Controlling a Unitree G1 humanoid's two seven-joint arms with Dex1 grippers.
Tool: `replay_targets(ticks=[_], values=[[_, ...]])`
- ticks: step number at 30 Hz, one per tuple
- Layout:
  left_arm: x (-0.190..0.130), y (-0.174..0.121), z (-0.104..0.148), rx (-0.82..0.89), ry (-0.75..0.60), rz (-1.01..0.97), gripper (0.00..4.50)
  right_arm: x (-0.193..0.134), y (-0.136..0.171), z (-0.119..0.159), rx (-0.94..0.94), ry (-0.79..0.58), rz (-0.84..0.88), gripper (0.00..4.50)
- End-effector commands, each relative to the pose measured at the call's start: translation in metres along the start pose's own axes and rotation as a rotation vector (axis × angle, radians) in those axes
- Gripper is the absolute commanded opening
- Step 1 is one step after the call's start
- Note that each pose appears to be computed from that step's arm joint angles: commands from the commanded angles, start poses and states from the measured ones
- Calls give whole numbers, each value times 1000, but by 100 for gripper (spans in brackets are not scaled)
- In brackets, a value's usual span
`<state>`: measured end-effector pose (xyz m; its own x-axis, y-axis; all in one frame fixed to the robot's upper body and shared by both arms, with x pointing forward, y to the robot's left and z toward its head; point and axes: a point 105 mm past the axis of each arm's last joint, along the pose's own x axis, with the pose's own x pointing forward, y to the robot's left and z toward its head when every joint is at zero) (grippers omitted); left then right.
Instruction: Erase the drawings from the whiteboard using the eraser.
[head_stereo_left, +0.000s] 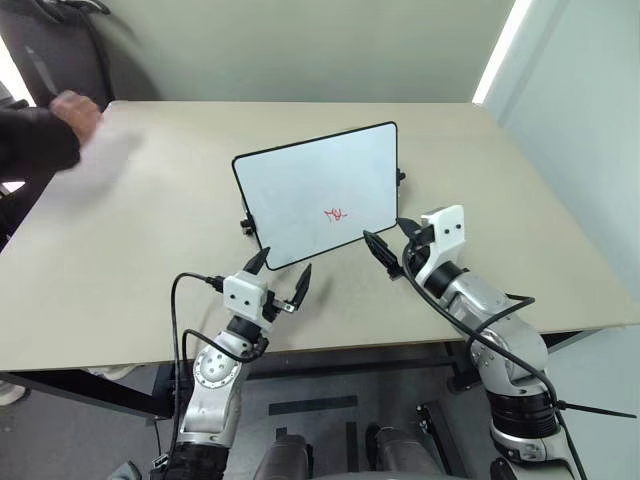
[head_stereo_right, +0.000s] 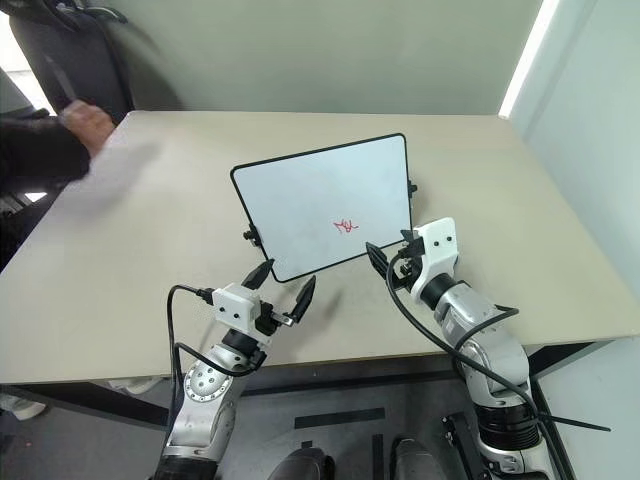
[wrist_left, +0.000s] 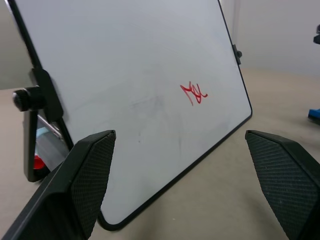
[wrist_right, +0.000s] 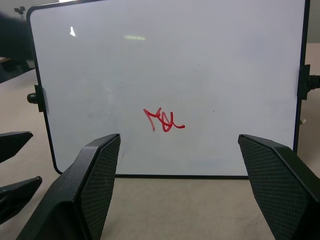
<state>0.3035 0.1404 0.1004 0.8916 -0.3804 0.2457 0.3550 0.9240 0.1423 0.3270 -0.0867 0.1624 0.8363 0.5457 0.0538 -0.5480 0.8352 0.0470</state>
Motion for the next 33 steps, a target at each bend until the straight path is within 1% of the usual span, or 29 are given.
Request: replay_targets(ticks=[1,14,18,24,26,27,29,31,33], values=[[3,-2,4,16,-18,0,450,-3,1,14,-25,-50,9,399],[3,-1,1,5,-9,5,450,-4,-2,15,-21,-39,1,399],[3,-4,-3,3,5,-3,450,-5,-1,19,-18,-43,7,399],[1,-3,-1,16,-1,4,450,-11,-14,23,11,-37,-23,399],[1,-5,-1,14,-2,3,450,-13,-21,24,14,-26,-42,436],[1,-5,-1,12,-2,2,450,-15,-25,23,12,-9,-57,447],[1,-6,-2,8,1,0,450,-19,-31,21,4,19,-79,447],[1,-7,-4,1,7,-3,450,-22,-42,13,-17,89,-132,447],[1,-8,-5,-3,11,-6,450,-23,-55,1,25,187,-186,447]])
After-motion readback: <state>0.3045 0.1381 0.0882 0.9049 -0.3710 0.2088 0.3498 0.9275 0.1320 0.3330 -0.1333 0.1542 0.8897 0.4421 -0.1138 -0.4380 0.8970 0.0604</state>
